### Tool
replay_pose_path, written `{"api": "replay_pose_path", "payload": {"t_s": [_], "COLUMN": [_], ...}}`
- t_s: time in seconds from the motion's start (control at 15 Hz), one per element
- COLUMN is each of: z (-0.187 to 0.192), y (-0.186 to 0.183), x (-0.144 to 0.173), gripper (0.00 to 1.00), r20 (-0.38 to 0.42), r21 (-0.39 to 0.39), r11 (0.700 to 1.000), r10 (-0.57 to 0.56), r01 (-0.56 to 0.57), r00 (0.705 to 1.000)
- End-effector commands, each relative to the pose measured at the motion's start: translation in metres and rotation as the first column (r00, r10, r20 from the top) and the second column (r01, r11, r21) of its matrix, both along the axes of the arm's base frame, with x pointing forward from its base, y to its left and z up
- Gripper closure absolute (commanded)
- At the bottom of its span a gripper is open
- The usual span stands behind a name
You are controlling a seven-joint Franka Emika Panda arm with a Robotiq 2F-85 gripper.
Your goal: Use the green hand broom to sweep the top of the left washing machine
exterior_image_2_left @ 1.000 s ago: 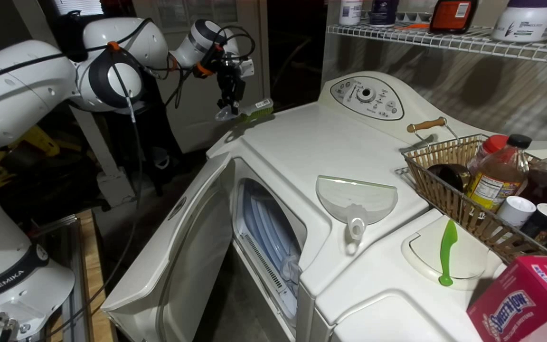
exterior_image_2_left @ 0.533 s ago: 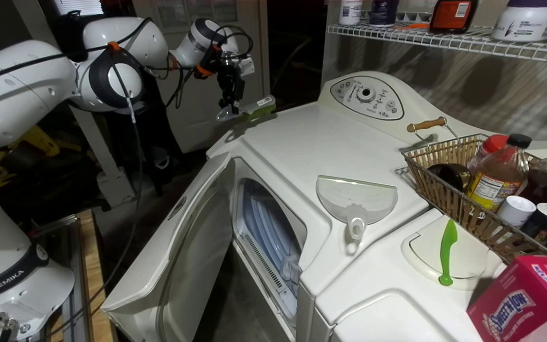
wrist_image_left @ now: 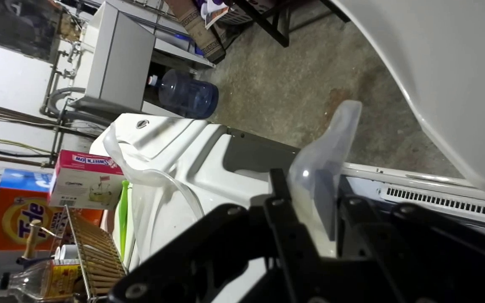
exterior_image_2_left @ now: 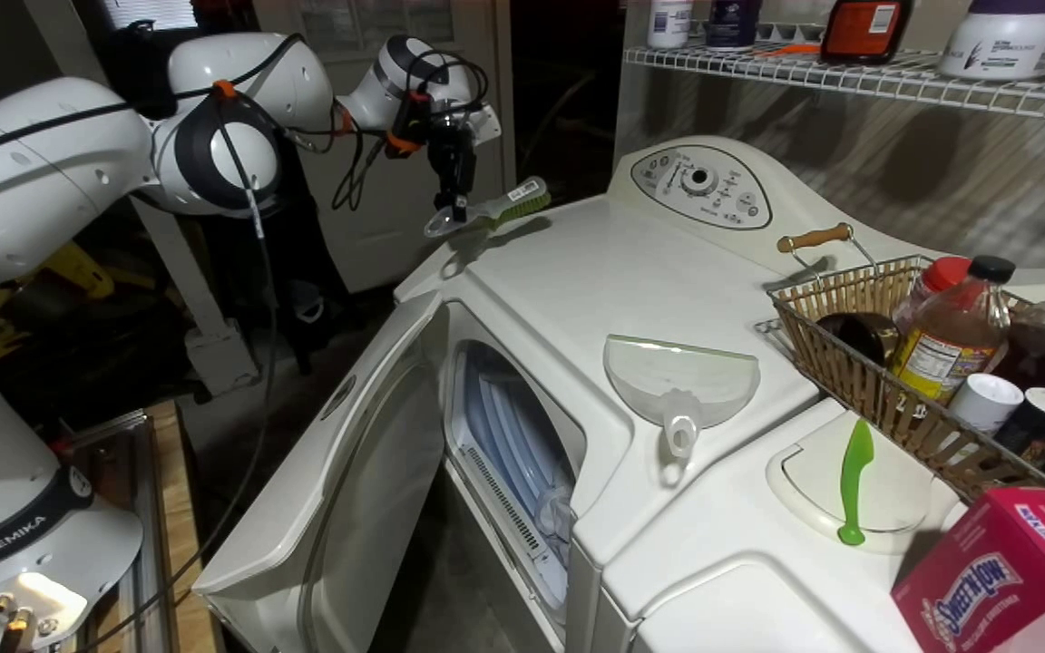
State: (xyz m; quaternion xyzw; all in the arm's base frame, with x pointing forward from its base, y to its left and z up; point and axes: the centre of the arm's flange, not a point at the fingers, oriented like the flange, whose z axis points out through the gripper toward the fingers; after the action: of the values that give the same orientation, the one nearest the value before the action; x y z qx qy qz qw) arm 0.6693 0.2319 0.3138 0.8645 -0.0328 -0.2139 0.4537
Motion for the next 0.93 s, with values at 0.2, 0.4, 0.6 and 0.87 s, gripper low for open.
{"api": "replay_pose_path", "payload": {"t_s": [0.2, 0.4, 0.6, 0.87], "z": [0.009, 0.012, 0.014, 0.026], "y": [0.053, 0.069, 0.081, 0.093], "x": [0.069, 0.073, 0.079, 0.086], "gripper": [0.95, 0.95, 0.95, 0.95], "r20": [0.118, 0.199, 0.234, 0.275], "r21": [-0.058, -0.142, -0.180, -0.224], "r11": [0.984, 0.946, 0.894, 0.827], "r10": [0.176, 0.314, 0.444, 0.562], "r01": [-0.171, -0.290, -0.411, -0.516], "r00": [0.977, 0.928, 0.865, 0.780]}}
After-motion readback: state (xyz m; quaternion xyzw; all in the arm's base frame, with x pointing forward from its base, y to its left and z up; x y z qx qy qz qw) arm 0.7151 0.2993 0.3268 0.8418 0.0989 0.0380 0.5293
